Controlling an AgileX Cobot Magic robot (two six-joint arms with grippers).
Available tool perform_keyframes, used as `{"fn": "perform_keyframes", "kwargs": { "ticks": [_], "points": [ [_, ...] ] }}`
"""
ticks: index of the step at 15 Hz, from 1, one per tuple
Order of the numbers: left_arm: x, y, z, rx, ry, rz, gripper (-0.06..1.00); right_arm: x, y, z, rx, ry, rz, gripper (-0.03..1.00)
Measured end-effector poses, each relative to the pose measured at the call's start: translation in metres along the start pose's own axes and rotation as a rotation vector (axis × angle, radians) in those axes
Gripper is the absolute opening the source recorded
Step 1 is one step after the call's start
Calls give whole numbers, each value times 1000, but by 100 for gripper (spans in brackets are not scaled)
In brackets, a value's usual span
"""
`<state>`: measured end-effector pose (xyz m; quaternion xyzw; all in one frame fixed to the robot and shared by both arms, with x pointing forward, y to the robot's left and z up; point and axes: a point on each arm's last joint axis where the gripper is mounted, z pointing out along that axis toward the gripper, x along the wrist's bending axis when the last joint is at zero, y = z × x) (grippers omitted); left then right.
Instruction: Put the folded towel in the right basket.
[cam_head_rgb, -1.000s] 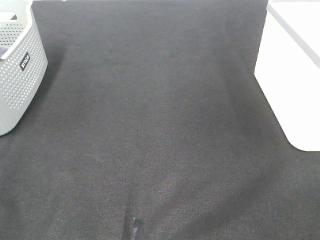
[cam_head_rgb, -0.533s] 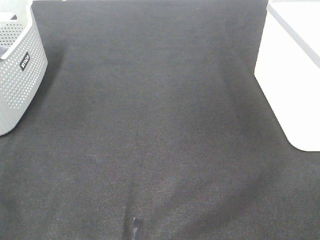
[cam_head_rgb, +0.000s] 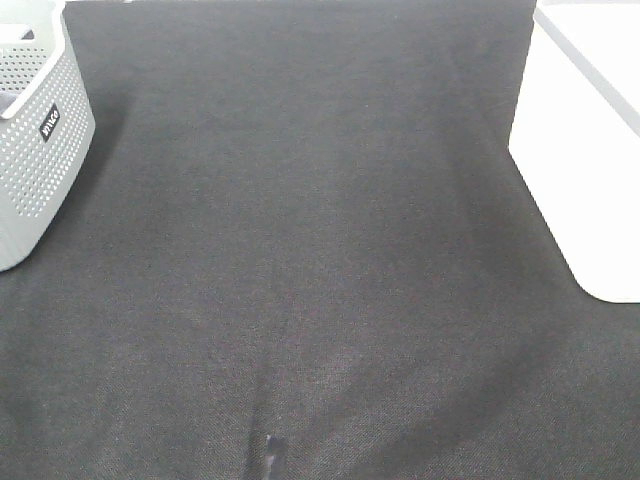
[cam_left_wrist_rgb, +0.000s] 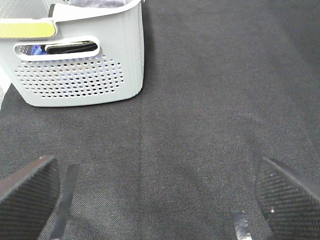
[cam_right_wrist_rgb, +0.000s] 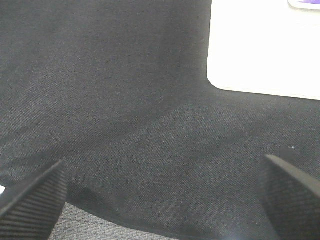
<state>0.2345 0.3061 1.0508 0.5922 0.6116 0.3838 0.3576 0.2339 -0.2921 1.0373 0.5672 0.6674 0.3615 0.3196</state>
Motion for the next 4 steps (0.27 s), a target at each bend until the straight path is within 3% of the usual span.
{"fn": "perform_keyframes", "kwargs": {
  "ticks": [4],
  "points": [
    [0,0,0,0,0,0,99,0,0,0,0,1,0,98]
  ]
}}
